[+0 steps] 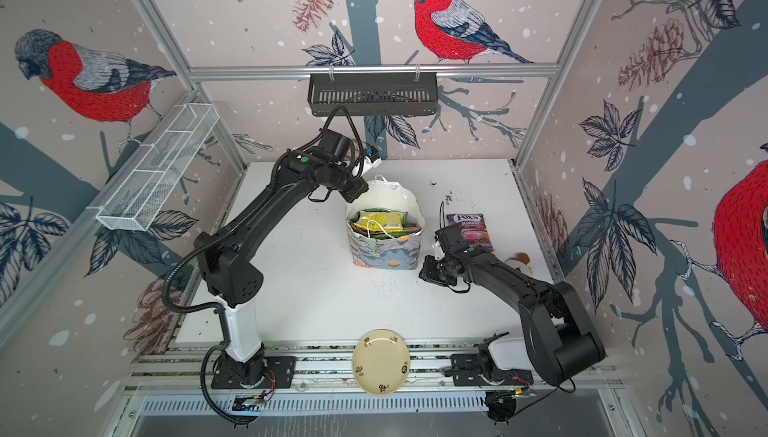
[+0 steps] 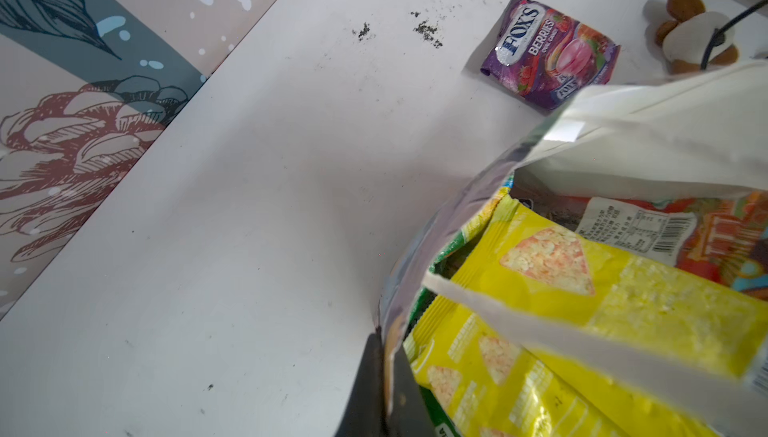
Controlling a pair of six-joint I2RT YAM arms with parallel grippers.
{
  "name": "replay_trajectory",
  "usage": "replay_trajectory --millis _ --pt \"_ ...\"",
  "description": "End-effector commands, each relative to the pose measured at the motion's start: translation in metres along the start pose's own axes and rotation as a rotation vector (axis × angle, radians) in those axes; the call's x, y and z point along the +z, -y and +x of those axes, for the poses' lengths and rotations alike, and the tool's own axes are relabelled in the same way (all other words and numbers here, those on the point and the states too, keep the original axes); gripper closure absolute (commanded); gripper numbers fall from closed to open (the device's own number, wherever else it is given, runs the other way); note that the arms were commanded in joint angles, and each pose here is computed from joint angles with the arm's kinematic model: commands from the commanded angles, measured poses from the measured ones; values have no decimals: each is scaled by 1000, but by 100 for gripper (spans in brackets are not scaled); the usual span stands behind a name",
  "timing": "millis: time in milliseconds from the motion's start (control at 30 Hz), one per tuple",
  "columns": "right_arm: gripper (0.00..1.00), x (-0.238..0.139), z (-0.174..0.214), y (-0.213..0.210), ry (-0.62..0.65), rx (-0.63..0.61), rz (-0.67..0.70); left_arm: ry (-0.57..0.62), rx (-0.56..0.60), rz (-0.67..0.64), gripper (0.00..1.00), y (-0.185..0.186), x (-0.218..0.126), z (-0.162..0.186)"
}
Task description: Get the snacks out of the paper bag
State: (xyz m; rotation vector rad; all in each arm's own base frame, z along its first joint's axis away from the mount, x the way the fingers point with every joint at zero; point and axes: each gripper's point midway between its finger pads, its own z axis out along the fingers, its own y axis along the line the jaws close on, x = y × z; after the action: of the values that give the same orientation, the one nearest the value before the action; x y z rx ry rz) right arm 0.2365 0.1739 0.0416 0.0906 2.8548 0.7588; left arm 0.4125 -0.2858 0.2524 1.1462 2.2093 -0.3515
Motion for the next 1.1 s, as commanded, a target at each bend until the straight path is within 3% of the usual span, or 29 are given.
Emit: replay_trajectory --millis 0,233,667,1067 --pt "68 9 -7 -14 14 18 -70 -81 -37 -45 100 -5 -5 19" --pt "71 30 -20 -17 16 27 -93 -116 -72 -22 100 1 -5 28" --pt "72 31 -94 -14 138 6 -65 -137 -124 13 100 14 -19 33" --pt "72 42 -151 -16 173 -46 -24 -89 -166 8 100 17 -31 21"
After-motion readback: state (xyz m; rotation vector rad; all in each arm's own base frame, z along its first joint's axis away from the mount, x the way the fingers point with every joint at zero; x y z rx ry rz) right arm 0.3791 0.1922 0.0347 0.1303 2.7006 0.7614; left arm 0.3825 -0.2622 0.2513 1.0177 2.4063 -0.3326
